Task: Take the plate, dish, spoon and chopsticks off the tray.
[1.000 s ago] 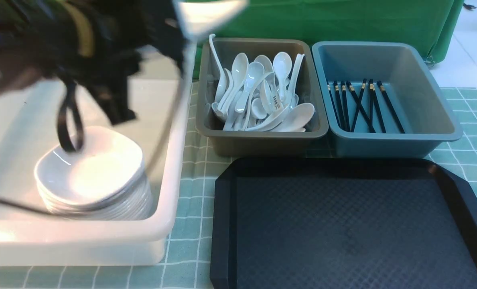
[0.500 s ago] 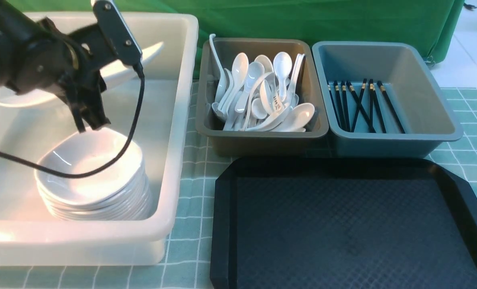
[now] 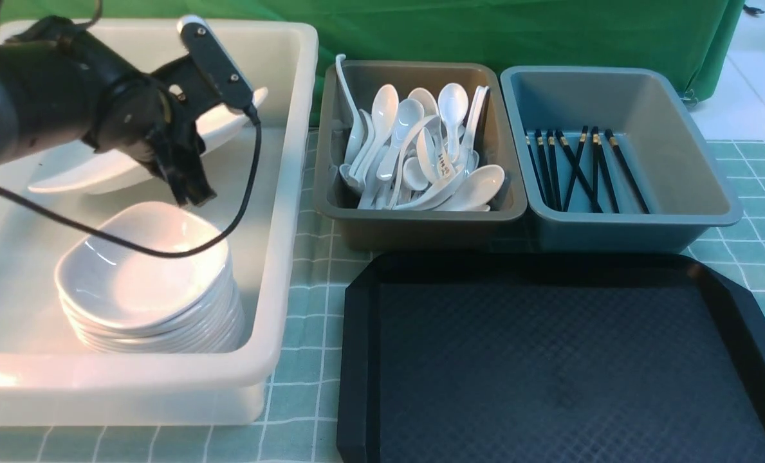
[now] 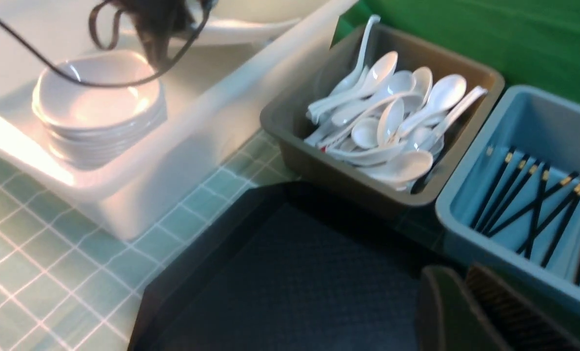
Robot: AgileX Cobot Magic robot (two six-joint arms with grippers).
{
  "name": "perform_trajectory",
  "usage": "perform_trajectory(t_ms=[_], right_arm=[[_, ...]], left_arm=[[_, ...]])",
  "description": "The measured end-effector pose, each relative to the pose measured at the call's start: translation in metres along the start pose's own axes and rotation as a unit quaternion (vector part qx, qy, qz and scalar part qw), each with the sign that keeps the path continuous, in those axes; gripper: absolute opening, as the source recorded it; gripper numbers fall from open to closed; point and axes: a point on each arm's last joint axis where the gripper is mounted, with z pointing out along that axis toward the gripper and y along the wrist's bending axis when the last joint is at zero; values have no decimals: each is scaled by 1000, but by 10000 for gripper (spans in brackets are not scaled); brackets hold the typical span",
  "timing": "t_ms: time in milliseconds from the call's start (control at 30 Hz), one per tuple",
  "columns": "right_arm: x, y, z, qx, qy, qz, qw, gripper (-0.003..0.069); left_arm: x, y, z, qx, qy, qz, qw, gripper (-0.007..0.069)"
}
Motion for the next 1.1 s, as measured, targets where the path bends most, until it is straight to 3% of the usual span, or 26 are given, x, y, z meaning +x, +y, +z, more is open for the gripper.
perform_trajectory(t_ms=[333, 500, 800, 900, 1067, 1100], right_arm=[[1, 2, 0, -12, 8, 7, 1000, 101], [1, 2, 0, -13, 8, 6, 1000, 101], [3, 3, 0, -14, 14, 7, 1000, 102], [4, 2, 0, -13, 22, 7, 1000, 106], [11, 2, -1, -10, 60, 6, 998, 106], [11, 2, -1, -10, 63, 6, 998, 106]], left_arm=[[-1, -9, 10, 31, -2, -44, 999, 306], [-3, -12, 9, 49, -10, -83, 995, 360], [-11, -8, -16, 76, -42, -170, 982, 367], [-24, -2, -57, 89, -91, -219, 967, 310], [-32, -3, -188, 97, -264, -252, 926, 59], [-32, -5, -194, 97, -274, -252, 923, 53]])
